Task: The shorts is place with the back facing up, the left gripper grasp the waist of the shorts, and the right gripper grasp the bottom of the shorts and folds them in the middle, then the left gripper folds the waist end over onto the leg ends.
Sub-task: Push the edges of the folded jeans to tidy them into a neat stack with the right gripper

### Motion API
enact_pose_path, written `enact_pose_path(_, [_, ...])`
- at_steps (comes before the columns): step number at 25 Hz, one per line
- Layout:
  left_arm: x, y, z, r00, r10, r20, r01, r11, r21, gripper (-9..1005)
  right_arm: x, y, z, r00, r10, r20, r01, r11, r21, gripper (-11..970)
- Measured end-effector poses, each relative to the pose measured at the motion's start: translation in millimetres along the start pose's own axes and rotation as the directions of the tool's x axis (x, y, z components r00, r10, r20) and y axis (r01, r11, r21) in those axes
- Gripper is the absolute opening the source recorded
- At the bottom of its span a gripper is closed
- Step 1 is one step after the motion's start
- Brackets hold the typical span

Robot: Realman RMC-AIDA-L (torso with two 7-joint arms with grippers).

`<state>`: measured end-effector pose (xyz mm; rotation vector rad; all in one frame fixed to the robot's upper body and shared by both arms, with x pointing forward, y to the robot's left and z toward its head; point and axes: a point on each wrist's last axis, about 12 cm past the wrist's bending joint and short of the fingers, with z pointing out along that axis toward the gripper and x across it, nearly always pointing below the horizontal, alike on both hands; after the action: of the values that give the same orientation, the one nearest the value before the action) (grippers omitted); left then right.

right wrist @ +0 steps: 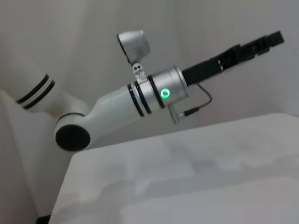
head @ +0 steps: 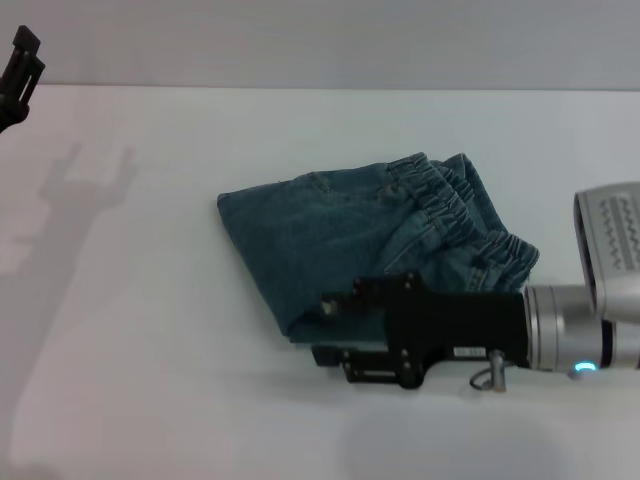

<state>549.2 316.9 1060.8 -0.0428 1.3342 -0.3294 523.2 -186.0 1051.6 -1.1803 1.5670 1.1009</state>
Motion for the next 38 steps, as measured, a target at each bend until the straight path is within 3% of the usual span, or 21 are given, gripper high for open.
enact_pose_path(9, [0,-2.5,6,1.0,0.019,-0.005,-0.019,1.0,0.006,754,15,2.5,-5,0.999,0.05,-0.02,-0.048,0.997,0.057,571])
enact_pose_path(30, [-1,-2.4,5,1.0,0.013,0.003,-0.013,1.0,0.007,755,2,-35.9,-2,0.999,0.035,-0.04,-0.023,0.963,0.27,572])
enact_pose_path(38, [-1,-2.1,6,1.0,0.016,0.004,-0.016,1.0,0.0,755,-11,-28.9,2,0.999,-0.037,-0.006,0.037,0.985,0.168,571])
